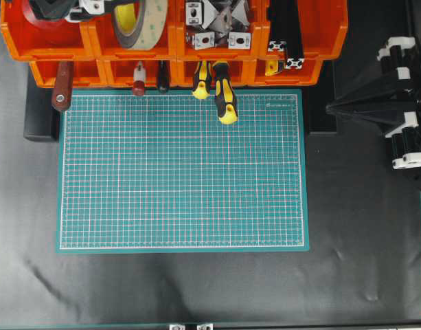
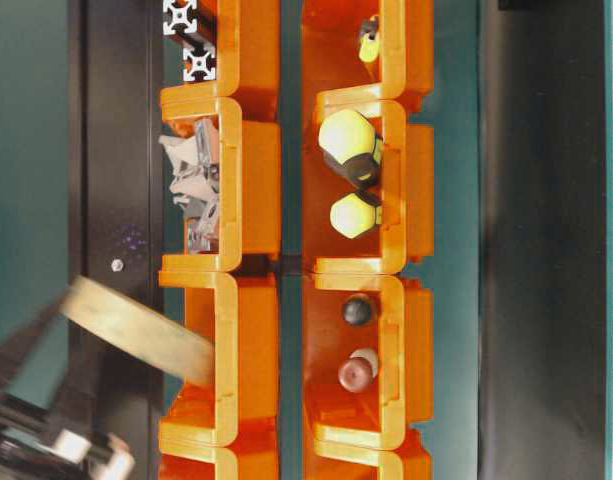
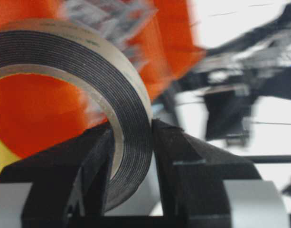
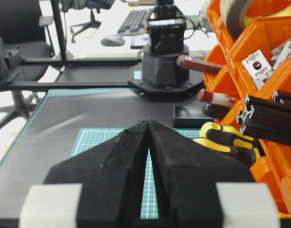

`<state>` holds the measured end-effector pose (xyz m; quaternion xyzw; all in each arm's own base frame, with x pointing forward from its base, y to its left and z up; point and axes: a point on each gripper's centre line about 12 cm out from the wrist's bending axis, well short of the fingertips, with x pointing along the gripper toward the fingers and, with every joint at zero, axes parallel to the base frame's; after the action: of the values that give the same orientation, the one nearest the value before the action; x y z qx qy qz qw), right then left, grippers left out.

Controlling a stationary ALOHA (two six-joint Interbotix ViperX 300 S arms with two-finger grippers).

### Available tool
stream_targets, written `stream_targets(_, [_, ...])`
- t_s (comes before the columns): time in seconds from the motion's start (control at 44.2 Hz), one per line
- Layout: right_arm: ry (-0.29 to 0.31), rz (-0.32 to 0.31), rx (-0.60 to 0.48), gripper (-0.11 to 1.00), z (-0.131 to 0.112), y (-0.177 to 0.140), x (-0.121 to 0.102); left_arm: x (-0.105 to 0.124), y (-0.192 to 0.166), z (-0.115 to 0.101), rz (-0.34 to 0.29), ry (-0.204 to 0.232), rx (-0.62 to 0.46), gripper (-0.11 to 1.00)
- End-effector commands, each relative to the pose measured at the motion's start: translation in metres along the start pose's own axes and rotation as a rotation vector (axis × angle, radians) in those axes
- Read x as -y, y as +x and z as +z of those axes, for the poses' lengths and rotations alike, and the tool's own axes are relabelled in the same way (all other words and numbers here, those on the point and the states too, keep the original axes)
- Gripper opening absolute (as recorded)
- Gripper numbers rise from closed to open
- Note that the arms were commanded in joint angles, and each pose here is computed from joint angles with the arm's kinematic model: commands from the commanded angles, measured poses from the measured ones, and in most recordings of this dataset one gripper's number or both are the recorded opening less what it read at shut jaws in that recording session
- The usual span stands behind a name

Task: Pick foam from container rack with left arm.
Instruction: 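Lift the tape roll out of the bin and carry it over the mat, then lower the tape roll onto the mat and open the left gripper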

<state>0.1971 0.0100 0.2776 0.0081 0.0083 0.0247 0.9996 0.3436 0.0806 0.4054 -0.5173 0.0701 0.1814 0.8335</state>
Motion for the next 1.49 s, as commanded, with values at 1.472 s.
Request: stream_targets(1.472, [0.008,0.034,0.078,0.00,0.015,0.001,-0.007,-0.045,0.034,-0.251,0.186,1.245,-0.944,0.24])
